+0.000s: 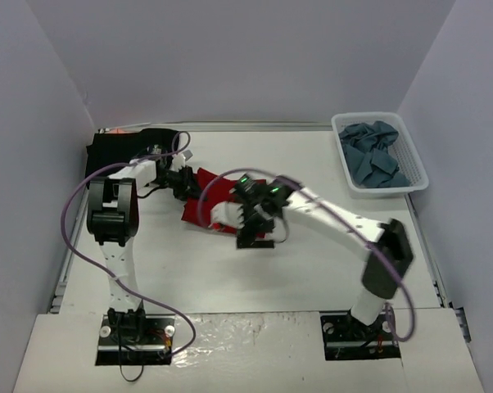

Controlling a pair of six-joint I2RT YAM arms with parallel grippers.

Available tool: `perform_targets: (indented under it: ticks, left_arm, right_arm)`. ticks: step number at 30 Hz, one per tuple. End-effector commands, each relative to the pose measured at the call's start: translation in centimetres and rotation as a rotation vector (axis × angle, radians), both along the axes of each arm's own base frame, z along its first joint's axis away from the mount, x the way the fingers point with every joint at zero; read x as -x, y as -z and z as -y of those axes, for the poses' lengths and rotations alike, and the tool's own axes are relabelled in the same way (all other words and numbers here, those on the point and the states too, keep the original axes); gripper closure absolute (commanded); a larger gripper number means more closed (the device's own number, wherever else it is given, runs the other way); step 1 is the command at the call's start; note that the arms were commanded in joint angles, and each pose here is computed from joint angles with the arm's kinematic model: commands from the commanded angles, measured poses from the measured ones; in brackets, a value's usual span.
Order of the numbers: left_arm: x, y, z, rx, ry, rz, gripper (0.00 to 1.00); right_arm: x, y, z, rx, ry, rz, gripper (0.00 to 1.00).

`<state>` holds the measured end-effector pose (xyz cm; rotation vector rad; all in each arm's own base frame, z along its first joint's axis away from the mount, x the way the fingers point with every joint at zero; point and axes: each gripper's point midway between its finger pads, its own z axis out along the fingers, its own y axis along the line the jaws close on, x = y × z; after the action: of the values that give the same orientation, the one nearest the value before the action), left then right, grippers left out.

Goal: Fold and stack the t-shirts
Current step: Put the neatly folded tshirt into the corner of the board with the left arm

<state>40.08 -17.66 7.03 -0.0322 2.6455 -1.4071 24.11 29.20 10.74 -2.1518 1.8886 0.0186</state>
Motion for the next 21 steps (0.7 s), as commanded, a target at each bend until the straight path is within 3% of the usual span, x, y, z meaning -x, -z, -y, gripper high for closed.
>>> perform_targets:
  ticks: [1, 3, 6, 15, 17, 21]
  left_arm:
    - [-0.9, -1.7, -1.2, -0.075, 0.018, 0.066, 0.98]
    - [-1.3, -1.9, -1.7, -0.125, 0.010, 0.078, 0.98]
    - [-2.7, -2.9, -2.5, -0.217, 0.006, 0.140, 0.98]
    - [-6.9, -6.7, -3.8, -0.429, 0.034, 0.297, 0.98]
    - [-7.1, -6.6, -4.8, -0.544, 0.056, 0.307, 0.98]
    - [-9.8, -10.7, -7.1, -0.713, 0.016, 0.440, 0.98]
  right_arm:
    - [-0.9, -6.4, 9.3, -0.115, 0.118, 0.017, 0.00]
    - [-1.4, -5.3, 14.4, -0.107, 0.257, -0.007, 0.00]
    - [-0.1, -4.3, 16.8, -0.157, 0.334, -0.029, 0.00]
    - [0.8, -0.5, 13.0, -0.335, 0.355, -0.214, 0.00]
    - [0.6, 1.2, 12.6, -0.313, 0.387, -0.273, 0.00]
    - [0.8, 4.6, 13.3, -0.224, 0.464, -0.338, 0.00]
